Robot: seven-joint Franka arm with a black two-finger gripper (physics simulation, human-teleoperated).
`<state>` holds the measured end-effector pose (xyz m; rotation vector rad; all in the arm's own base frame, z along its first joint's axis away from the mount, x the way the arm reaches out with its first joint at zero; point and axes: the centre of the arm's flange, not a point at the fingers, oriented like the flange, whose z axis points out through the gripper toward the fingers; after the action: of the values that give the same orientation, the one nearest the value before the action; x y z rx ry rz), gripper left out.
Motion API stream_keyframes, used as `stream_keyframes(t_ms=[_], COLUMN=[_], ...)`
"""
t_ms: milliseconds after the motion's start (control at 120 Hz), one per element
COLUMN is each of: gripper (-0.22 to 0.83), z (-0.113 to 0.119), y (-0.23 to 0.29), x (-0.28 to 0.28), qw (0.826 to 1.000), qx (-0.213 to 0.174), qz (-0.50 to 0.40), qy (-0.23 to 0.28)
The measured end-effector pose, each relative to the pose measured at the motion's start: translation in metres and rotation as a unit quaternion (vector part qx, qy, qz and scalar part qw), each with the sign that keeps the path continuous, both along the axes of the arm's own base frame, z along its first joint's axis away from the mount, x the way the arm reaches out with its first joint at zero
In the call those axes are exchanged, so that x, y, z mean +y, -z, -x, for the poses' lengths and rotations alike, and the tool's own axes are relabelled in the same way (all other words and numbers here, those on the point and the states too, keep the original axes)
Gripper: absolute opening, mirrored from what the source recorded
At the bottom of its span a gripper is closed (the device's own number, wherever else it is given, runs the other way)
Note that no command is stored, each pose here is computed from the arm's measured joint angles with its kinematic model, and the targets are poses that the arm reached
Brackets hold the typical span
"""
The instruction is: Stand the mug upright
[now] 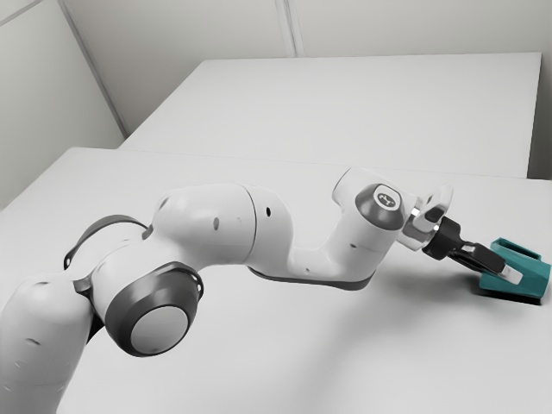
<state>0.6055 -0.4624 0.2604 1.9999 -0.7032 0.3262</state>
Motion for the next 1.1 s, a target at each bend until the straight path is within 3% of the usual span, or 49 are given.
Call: stream_keyframes(t_ms=[400, 600, 800, 1100], gripper=[-0.09, -0.14, -0.16, -0.17], z=[0.000, -0.002, -0.003, -0.007], y=[0.000, -0.010, -0.071, -0.146], x=[0.000, 0.001, 0.014, 0.089], qw=[1.000, 1.000, 0.999, 0.987], qx=[-0.002, -0.008, -0.045, -0.109], qz=[-0.001, 0.000, 0.000, -0.109], qy=[0.000, -0.001, 0.003, 0.037])
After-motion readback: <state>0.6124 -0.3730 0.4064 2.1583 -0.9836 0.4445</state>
